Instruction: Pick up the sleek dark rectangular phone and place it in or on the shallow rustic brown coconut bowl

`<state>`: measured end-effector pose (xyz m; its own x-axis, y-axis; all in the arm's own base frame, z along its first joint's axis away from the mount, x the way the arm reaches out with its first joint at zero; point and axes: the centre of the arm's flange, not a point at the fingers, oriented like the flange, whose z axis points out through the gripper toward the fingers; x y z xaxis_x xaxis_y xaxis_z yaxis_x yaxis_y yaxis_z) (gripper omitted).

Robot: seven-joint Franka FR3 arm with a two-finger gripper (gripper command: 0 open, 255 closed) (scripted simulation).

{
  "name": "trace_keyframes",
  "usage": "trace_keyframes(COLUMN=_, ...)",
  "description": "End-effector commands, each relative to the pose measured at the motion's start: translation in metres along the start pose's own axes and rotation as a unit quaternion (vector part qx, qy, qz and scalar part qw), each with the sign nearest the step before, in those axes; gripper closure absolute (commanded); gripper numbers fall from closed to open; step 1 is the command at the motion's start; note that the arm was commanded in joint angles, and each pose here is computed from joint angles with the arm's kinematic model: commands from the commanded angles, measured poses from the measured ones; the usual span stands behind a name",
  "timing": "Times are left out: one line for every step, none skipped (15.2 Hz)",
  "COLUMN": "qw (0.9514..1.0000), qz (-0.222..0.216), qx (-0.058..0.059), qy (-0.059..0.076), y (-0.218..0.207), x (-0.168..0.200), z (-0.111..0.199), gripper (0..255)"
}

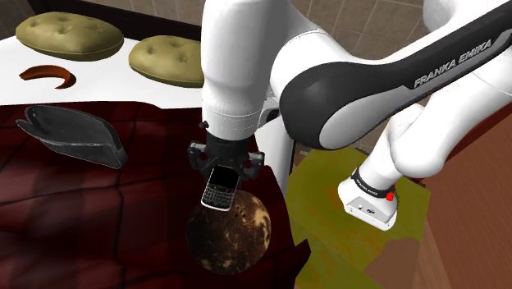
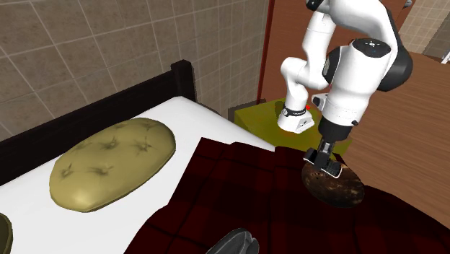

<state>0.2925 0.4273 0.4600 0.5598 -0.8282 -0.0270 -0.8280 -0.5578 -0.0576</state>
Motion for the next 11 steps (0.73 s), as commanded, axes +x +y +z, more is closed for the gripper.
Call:
trace_keyframes(qw=1.0, qz=0.001, qx=0.0, qy=0.0, y=0.012, x=-0.024, z=0.001, gripper=255)
trace_keyframes(qw=1.0, qz=0.001, qx=0.0, qy=0.0, y=0.018, x=-0.036, z=0.001, gripper=255)
trace_keyframes(qw=1.0, qz=0.001, qx=0.0, qy=0.0, y=0.027, x=-0.054, z=0.0, gripper=255)
trace_keyframes(qw=1.0, qz=0.001, qx=0.0, qy=0.0, y=0.027, x=-0.054, z=0.006, gripper=255)
trace_keyframes(qw=1.0, qz=0.001, qx=0.0, qy=0.0, y=0.027, x=-0.054, z=0.011, gripper=255)
trace_keyframes(qw=1.0, qz=0.001, qx=0.0, qy=0.0, y=0.028, x=-0.054, z=0.016, gripper=255)
trace_keyframes(qw=1.0, qz=0.001, qx=0.0, qy=0.0, y=0.028, x=-0.054, z=0.021, gripper=255)
trace_keyframes(qw=1.0, qz=0.001, qx=0.0, qy=0.0, y=0.028, x=-0.054, z=0.027, gripper=255)
trace_keyframes(qw=1.0, qz=0.001, qx=0.0, qy=0.0, y=0.029, x=-0.054, z=0.032, gripper=255)
trace_keyframes(qw=1.0, qz=0.001, qx=0.0, qy=0.0, y=0.029, x=-0.053, z=0.037, gripper=255)
trace_keyframes(qw=1.0, qz=0.001, qx=0.0, qy=0.0, y=0.029, x=-0.053, z=0.043, gripper=255)
